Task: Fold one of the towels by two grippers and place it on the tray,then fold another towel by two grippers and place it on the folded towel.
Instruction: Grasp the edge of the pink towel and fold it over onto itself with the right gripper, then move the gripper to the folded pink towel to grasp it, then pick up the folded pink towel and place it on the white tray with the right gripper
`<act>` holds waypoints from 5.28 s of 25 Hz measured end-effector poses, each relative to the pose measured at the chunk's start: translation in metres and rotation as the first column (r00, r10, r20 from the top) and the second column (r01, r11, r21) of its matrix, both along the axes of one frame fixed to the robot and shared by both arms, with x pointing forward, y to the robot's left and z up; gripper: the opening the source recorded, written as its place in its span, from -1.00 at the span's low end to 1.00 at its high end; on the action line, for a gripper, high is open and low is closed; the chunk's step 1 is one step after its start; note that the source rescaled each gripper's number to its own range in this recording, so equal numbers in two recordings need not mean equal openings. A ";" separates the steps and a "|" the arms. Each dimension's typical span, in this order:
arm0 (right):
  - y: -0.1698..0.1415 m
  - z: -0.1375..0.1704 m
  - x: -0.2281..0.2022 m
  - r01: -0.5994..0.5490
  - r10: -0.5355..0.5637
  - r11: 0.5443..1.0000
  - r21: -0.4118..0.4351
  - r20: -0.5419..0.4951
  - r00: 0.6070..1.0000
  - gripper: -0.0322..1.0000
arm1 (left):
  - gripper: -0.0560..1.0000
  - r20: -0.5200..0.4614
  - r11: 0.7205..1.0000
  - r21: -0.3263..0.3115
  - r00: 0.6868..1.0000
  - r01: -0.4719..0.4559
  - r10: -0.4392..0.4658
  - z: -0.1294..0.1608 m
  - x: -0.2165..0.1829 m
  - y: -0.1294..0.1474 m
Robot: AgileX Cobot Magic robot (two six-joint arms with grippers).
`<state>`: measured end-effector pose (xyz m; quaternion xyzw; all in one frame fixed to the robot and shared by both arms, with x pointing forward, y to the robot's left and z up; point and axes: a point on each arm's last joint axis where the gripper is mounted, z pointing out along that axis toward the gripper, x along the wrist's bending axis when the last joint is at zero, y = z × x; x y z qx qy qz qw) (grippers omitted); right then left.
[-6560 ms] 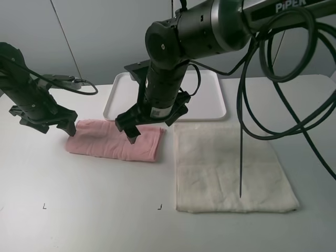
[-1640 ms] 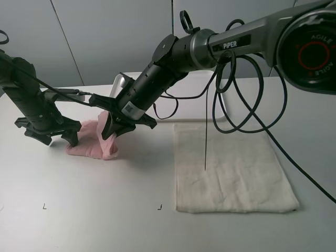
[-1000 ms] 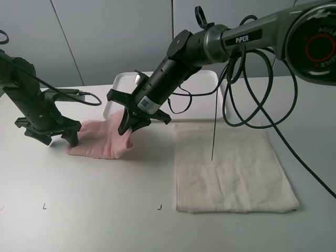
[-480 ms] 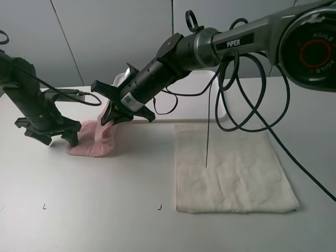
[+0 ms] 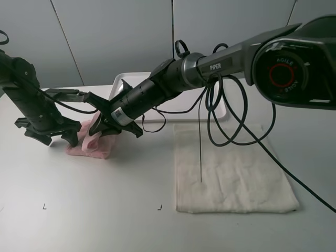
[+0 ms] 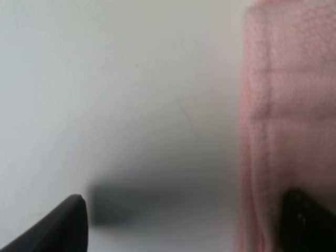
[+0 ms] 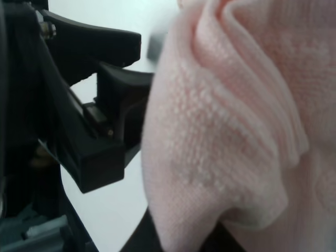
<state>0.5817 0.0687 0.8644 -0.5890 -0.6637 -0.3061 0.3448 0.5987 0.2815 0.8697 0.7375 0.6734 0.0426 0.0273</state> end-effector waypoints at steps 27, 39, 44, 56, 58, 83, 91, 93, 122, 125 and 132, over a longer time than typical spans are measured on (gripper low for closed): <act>0.006 -0.005 0.004 0.044 -0.046 0.999 0.030 0.067 0.997 -0.83 | 0.90 0.076 1.000 0.004 0.997 0.021 -0.022 0.056 0.031 -0.001; 0.032 -0.001 -0.012 0.097 -0.106 0.991 0.087 0.104 0.989 0.00 | 0.90 0.084 0.998 0.019 0.994 0.068 -0.069 0.078 0.043 -0.002; 0.039 0.001 -0.017 0.079 -0.093 0.991 0.106 0.136 0.986 0.46 | 0.90 0.074 0.996 0.026 0.994 0.083 -0.084 0.077 0.042 -0.001; -0.005 0.018 0.019 0.050 -0.057 0.998 0.039 0.200 0.978 0.51 | 0.90 0.073 0.995 0.031 0.992 0.097 -0.100 0.077 0.042 -0.001; -0.012 0.014 0.021 0.055 -0.051 0.998 -0.017 0.175 0.983 0.51 | 0.90 0.071 0.995 0.031 0.992 0.097 -0.099 0.077 0.042 -0.001; 0.010 -0.023 0.001 0.090 -0.072 0.991 -0.103 0.171 0.983 0.36 | 0.90 0.064 0.995 0.030 0.993 0.100 -0.102 0.077 0.041 -0.001; 0.009 -0.024 0.004 0.093 -0.066 0.989 -0.116 0.224 0.972 -0.84 | 0.90 0.062 0.994 0.028 0.993 0.101 -0.103 0.077 0.041 -0.001; 0.009 -0.024 0.004 0.078 -0.047 0.990 -0.117 0.243 0.969 -0.84 | 0.90 0.062 0.994 0.028 0.993 0.101 -0.103 0.077 0.041 -0.001; -0.133 0.025 0.116 0.375 -0.256 0.912 -0.165 0.484 0.836 -0.84 | 0.90 0.057 0.994 0.028 0.993 0.101 -0.102 0.077 0.041 -0.001; -0.137 0.017 0.116 0.388 -0.253 0.897 -0.212 0.474 0.843 -0.83 | 0.90 0.056 0.994 0.028 0.993 0.101 -0.102 0.077 0.041 -0.001; -0.142 0.009 0.118 0.420 -0.268 0.870 -0.259 0.467 0.843 0.80 | 0.90 0.046 0.995 0.028 0.994 0.101 -0.102 0.077 0.040 -0.001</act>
